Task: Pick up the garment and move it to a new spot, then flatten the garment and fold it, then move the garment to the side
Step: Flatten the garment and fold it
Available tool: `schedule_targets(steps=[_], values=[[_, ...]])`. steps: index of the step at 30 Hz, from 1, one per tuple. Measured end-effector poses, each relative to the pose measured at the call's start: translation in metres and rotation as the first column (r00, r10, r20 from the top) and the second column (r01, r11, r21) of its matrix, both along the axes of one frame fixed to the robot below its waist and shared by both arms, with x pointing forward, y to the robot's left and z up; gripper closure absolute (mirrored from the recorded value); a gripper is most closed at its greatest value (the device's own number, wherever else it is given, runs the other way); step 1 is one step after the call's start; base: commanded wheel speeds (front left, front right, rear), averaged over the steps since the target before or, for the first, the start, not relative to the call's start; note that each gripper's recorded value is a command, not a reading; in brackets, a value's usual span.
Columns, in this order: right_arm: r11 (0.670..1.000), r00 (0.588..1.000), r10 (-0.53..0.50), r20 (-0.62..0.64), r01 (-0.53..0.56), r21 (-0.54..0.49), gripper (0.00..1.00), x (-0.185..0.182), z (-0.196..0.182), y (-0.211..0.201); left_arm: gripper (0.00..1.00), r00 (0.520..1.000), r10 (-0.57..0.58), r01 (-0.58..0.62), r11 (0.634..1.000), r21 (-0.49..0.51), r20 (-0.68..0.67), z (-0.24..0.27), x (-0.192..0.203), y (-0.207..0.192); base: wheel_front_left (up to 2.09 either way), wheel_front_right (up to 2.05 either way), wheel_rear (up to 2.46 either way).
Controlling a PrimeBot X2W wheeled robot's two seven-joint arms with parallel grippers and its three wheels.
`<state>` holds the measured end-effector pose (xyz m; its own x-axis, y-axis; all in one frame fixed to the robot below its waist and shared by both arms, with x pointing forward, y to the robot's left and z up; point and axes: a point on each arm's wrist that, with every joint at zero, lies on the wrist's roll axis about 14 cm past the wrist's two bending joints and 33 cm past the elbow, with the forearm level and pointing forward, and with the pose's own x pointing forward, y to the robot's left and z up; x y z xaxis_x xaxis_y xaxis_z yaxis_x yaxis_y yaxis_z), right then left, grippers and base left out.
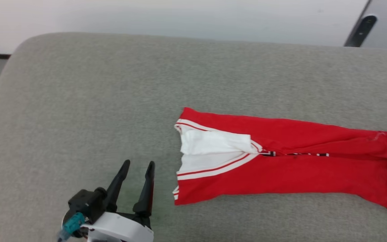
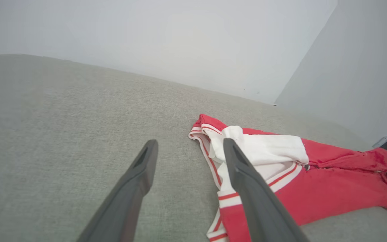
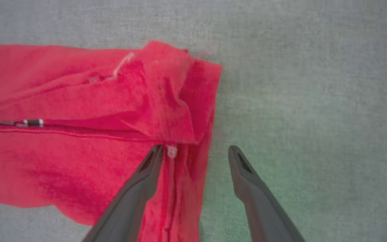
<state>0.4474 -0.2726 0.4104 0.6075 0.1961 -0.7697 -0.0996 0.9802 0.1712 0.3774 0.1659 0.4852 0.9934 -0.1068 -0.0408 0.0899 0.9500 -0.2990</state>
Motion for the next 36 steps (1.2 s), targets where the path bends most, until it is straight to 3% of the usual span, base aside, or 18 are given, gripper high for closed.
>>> schedule_targets(steps=[8, 13, 14, 15, 16, 17, 28, 36], values=[[0.999, 0.994, 0.006, -0.108, -0.010, -0.036, 0.00, 0.017, -0.022, 0.015, 0.00, 0.997, 0.061, -0.067, 0.987, 0.148, 0.048, 0.002, -0.007, 0.017, 0.00, 0.00, 0.00], [0.998, 0.985, 0.005, -0.172, -0.015, -0.056, 0.00, 0.020, -0.039, 0.017, 0.00, 0.995, 0.093, -0.095, 0.981, 0.168, 0.020, -0.011, -0.007, 0.020, 0.00, 0.00, 0.00], [0.998, 0.984, 0.008, -0.175, -0.019, -0.060, 0.07, 0.021, -0.041, 0.018, 0.00, 0.995, 0.096, -0.097, 0.981, 0.171, 0.015, -0.013, -0.007, 0.020, 0.00, 0.00, 0.00], [0.998, 0.984, 0.012, -0.178, -0.023, -0.061, 0.53, 0.021, -0.044, 0.020, 0.00, 0.995, 0.098, -0.099, 0.980, 0.174, 0.011, -0.015, -0.007, 0.020, 0.00, 0.00, 0.00], [0.998, 0.984, 0.012, -0.179, -0.023, -0.061, 0.90, 0.022, -0.045, 0.020, 0.00, 0.995, 0.100, -0.100, 0.979, 0.176, 0.005, -0.018, -0.006, 0.021, 0.00, 0.00, 0.00], [0.998, 0.984, 0.011, -0.179, -0.023, -0.060, 1.00, 0.023, -0.046, 0.020, 0.00, 0.995, 0.104, -0.102, 0.977, 0.185, -0.002, -0.020, -0.007, 0.022, 0.00, 0.00, 0.00], [0.999, 0.991, 0.015, -0.131, -0.018, -0.027, 1.00, 0.022, -0.042, 0.030, 0.00, 0.994, 0.105, -0.105, 0.976, 0.192, 0.012, -0.020, 0.000, 0.027, 0.00, 0.00, 0.00], [0.999, 0.999, -0.046, -0.022, 0.046, -0.001, 1.00, 0.024, -0.026, 0.014, 0.00, 0.996, 0.092, -0.094, 0.981, 0.169, 0.018, -0.019, 0.004, 0.023, 0.00, 0.00, 0.00]])
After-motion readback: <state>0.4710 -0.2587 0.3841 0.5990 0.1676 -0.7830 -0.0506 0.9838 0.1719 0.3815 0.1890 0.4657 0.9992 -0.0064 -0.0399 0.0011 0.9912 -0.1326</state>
